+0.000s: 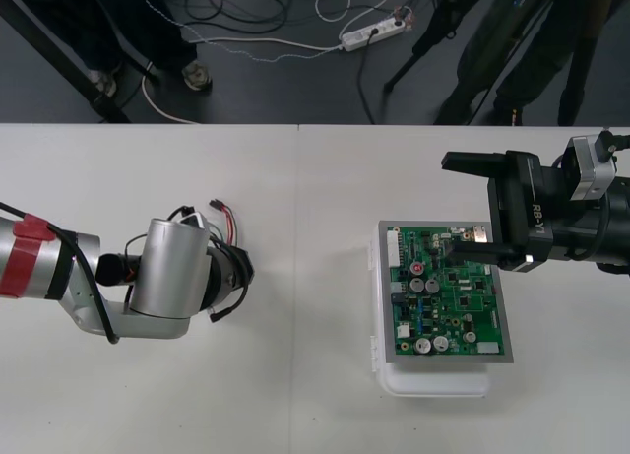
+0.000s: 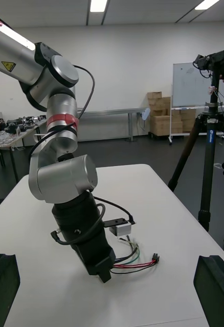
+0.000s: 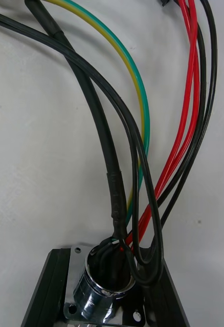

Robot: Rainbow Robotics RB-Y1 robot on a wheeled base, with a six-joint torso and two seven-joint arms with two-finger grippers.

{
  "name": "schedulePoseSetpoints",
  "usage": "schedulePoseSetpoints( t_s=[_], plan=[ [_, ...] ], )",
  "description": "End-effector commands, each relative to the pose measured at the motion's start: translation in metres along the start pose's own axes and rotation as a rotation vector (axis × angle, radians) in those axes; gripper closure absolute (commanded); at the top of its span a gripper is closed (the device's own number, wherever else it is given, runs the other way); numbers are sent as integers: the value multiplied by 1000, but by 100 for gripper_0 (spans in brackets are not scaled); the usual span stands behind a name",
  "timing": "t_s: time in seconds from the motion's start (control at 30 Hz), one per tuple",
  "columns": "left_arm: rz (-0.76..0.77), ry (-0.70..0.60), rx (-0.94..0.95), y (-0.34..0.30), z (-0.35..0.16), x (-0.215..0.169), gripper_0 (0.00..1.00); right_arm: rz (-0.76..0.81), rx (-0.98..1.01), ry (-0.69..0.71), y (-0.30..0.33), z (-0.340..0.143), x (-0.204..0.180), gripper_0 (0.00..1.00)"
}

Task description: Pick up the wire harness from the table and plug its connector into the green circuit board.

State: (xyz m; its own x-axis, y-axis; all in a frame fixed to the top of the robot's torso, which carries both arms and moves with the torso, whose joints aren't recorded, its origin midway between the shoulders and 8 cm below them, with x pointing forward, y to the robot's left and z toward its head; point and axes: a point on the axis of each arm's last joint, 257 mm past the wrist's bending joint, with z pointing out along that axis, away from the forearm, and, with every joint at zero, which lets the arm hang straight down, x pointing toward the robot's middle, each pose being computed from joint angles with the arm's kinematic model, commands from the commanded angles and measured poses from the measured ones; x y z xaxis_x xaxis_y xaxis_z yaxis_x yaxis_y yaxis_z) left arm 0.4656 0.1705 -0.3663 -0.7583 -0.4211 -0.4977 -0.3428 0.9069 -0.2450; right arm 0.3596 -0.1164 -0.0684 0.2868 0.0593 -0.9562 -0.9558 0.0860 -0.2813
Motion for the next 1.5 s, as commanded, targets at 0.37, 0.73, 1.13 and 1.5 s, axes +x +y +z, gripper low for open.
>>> schedulePoseSetpoints(
  t_s=[0.37,0.73,1.13,1.5],
  plan=[
    [-428,58,37,-31,-56,-47,100,-69,-17,10,5,-5,-9,0],
    [-644,82,44,-43,-110,-95,100,-76,-11,9,4,-6,-10,0],
    [-943,162,80,-51,-150,-146,100,-77,-10,9,3,-7,-10,0],
    [-1269,356,95,-62,-186,-168,100,-71,-10,10,3,-7,-10,0]
  ],
)
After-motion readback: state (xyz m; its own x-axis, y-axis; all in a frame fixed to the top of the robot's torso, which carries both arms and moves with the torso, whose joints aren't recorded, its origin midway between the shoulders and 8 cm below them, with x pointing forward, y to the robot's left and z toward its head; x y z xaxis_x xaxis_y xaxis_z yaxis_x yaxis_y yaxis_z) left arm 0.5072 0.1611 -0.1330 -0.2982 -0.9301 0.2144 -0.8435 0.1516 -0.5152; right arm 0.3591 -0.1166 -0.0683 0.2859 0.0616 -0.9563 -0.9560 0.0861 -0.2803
